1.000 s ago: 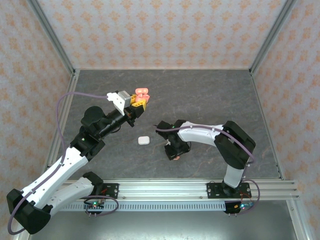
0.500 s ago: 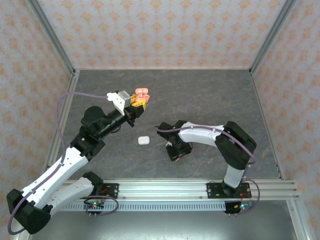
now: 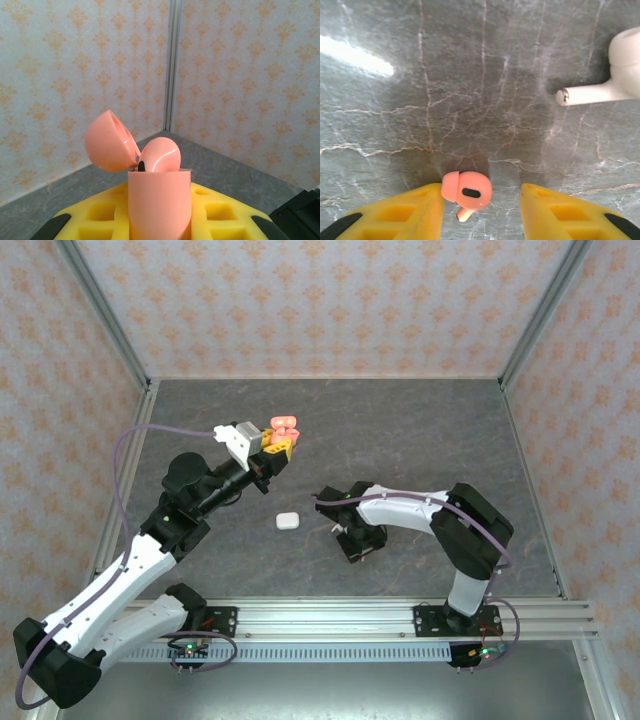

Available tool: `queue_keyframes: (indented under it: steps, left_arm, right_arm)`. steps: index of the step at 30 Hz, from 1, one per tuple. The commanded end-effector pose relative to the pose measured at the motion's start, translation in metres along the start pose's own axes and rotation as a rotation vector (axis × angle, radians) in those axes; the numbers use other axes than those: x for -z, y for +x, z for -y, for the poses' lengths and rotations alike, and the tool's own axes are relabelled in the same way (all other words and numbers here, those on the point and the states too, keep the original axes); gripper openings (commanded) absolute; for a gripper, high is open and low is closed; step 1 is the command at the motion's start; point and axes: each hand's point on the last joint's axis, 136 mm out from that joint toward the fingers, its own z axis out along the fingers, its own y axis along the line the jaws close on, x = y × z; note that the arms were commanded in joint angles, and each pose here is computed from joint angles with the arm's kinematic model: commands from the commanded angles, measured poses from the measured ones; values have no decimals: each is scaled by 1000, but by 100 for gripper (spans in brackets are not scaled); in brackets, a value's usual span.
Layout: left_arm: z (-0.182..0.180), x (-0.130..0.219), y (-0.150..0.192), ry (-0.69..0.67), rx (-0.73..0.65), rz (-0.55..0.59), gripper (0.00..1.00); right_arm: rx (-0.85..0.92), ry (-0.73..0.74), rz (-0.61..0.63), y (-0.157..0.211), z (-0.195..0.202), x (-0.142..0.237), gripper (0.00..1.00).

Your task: Insert the wireless bluetooth earbuds into the charging case

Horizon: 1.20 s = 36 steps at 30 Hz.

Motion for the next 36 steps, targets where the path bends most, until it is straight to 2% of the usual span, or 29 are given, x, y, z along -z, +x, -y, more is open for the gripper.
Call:
queue_keyframes:
  steps: [1,5,16,21,24,30,36]
  left_arm:
    - [1,3,-13,-4,-28,30,0]
    - [1,4,-13,-7,-28,29,0]
    - [1,10,-14,-14,-31,34,0]
    - [1,12,-15,-17,-32,36,0]
    - [1,12,-15,-17,-33,35,0]
    - [1,13,-16,-20,-33,36,0]
    - [1,13,-15,-21,-32,35,0]
  right_arm:
    - [2,-11,22,5,2,11,44]
    - [8,-74,69,-3,-8,20,46]
    - [-8,-7,81,-17,-2,13,46]
    - [-9,-21,75,-21,-7,6,45]
    - [-9,-26,77,-23,-9,4,42]
    - [-7,-28,63,-21,-9,2,28]
    - [-4,-18,56,-16,-6,3,23]
